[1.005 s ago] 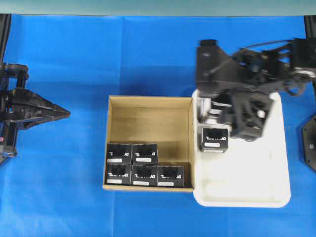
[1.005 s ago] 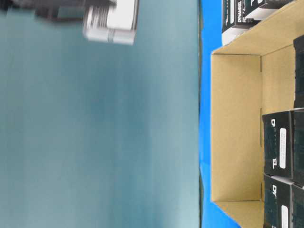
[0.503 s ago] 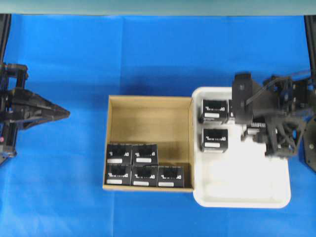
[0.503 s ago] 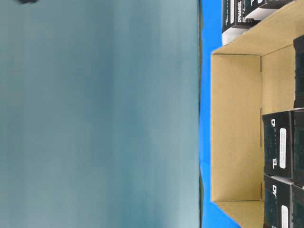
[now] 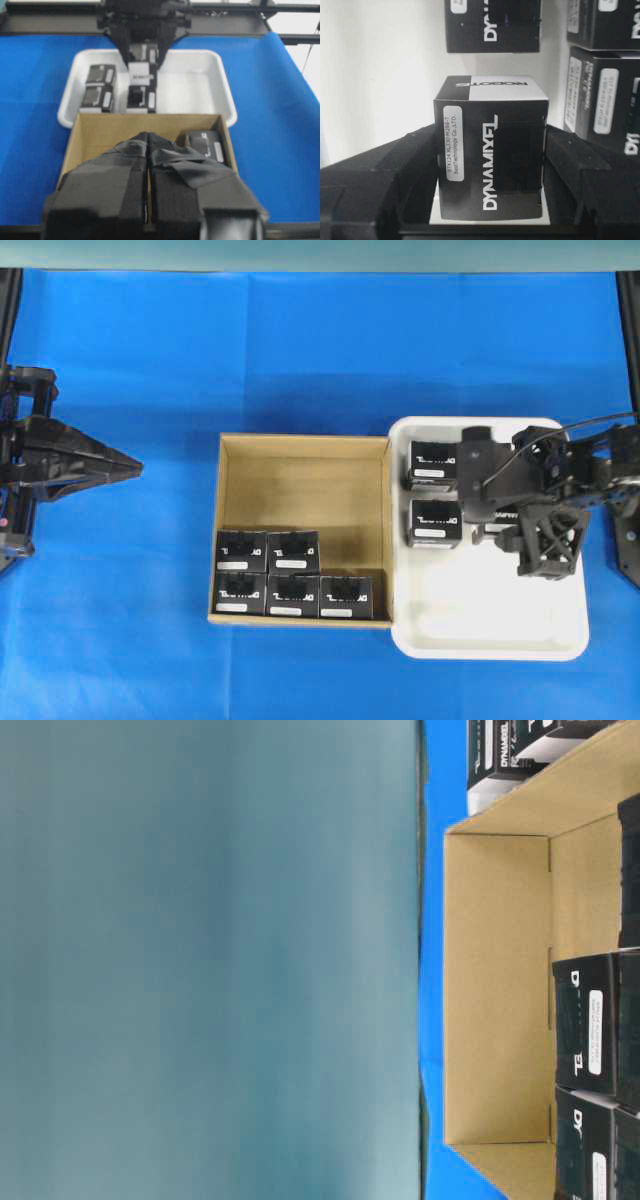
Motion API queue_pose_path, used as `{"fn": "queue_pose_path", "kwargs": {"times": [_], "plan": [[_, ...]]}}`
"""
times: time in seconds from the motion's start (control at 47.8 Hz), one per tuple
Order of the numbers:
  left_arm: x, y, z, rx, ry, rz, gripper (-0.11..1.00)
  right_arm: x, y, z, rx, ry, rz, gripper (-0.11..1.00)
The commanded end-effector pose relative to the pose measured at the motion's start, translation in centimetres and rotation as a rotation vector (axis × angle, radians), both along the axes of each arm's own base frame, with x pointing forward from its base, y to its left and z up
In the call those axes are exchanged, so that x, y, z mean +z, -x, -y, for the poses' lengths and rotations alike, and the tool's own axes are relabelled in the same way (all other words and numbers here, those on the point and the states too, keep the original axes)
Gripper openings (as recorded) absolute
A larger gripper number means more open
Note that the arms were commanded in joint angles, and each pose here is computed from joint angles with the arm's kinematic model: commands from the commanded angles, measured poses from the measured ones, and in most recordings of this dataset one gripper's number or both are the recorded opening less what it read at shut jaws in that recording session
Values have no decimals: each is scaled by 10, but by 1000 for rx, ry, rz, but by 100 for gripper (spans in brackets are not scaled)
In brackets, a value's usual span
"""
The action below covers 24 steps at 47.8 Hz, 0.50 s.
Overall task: Pick the box from inside the cardboard box.
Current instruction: 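Open the right gripper to release the box in the tray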
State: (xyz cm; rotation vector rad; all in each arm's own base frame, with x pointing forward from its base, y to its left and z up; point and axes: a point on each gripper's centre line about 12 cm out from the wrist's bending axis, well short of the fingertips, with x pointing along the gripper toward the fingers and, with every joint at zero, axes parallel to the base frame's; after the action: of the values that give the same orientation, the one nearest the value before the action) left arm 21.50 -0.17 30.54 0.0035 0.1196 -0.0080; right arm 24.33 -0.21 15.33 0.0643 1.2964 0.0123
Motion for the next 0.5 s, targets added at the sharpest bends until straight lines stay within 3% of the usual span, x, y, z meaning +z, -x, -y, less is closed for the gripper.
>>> {"fn": "queue_pose_path", "kwargs": {"times": [0.0,0.168,0.482], "plan": [[12,-2,0,0,-1,34,-3,-7,-5,0,4,2,3,63],[12,-2,0,0,-1,35,-3,-16,-14,1,0,10,39,63],[11,-3,0,0,-1,31,-3,-27,-13,1,0,9,0,63]]}}
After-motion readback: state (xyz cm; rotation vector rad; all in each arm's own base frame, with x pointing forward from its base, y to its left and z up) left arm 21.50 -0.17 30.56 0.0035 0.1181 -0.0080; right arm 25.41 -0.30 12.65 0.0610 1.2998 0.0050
